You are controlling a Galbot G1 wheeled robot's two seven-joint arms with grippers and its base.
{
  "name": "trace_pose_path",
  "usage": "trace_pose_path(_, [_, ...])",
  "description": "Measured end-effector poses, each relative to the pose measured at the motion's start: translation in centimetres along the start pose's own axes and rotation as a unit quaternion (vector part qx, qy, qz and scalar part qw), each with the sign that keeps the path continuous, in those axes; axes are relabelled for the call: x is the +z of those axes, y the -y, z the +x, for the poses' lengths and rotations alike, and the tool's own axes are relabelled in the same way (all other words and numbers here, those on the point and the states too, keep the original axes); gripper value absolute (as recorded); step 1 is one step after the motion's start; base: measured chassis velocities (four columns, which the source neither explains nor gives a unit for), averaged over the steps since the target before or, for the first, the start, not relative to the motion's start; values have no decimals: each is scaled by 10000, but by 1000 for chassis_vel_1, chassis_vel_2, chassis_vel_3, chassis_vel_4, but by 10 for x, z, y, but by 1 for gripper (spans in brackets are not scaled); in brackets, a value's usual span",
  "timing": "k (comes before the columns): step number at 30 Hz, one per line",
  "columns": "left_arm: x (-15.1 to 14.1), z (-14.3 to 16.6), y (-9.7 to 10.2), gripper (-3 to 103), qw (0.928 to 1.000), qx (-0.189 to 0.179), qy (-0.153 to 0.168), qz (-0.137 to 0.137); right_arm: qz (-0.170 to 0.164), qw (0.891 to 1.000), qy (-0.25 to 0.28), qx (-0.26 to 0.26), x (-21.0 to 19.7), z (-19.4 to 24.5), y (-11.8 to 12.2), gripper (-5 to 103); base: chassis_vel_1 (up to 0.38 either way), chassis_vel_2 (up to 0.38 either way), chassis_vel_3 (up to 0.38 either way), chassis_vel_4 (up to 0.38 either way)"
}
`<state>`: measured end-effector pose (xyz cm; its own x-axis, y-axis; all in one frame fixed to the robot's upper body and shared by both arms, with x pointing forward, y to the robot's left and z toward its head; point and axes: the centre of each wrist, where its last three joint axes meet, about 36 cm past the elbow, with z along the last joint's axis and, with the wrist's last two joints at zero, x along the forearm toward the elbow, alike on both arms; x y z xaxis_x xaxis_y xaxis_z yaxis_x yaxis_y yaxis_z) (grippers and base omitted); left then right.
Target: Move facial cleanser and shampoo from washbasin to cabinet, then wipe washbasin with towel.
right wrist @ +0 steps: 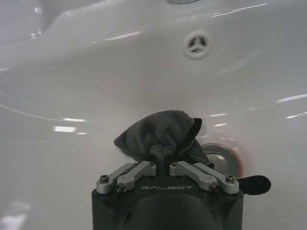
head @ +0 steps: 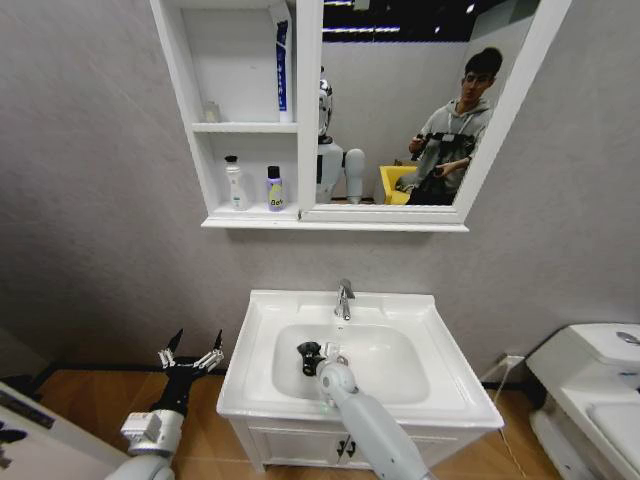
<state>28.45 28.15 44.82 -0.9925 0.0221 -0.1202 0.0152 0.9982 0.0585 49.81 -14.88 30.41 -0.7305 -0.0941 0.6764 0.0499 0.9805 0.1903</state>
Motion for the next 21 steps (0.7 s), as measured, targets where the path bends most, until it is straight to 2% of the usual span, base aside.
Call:
trace_pose_path(1, [0, 0, 0, 99, 10000, 0, 0, 0, 29, 9998, 52, 175, 2, 6, 22, 7, 0, 0, 0, 0])
trace_pose_path(2, [0, 0, 0, 99, 10000, 0, 0, 0, 29, 9998, 52, 175, 2, 6, 22, 7, 0, 0, 0, 0])
trace_pose_path(5, [0, 0, 0, 99, 10000, -5, 0, -1, 186, 9969, 351, 677, -10, 30, 88, 7, 0, 0, 0, 0])
trace_pose_path(6, [0, 0, 0, 99, 10000, -5, 0, -1, 186, 9969, 351, 677, -10, 30, 88, 7, 0, 0, 0, 0])
trace_pose_path(7, [0, 0, 0, 99, 10000, 0, 0, 0, 318, 9941, 585, 858, -26, 44, 112, 7, 0, 0, 0, 0])
trace_pose_path(8, [0, 0, 0, 99, 10000, 0, 0, 0, 446, 9912, 810, 946, -40, 56, 123, 7, 0, 0, 0, 0])
trace_pose_path(9, [0, 0, 0, 99, 10000, 0, 0, 0, 446, 9912, 810, 946, -40, 56, 123, 7, 0, 0, 0, 0])
trace_pose_path(11, [0, 0, 0, 99, 10000, 1, 0, 0, 753, 9819, 1358, 1082, -66, 72, 136, 7, 0, 0, 0, 0])
trace_pose_path(12, [0, 0, 0, 99, 10000, 1, 0, 0, 753, 9819, 1358, 1082, -66, 72, 136, 7, 0, 0, 0, 0])
trace_pose_path(14, [0, 0, 0, 99, 10000, 1, 0, 0, 1105, 9652, 2080, 1135, -91, 80, 144, 7, 0, 0, 0, 0])
trace_pose_path(17, [0, 0, 0, 99, 10000, 1, 0, 0, 1122, 9599, 2280, 1180, -103, 84, 149, 7, 0, 0, 0, 0])
trace_pose_path(21, [0, 0, 0, 99, 10000, 1, -1, 0, 1080, 9596, 2289, 1230, -105, 82, 162, 7, 0, 0, 0, 0])
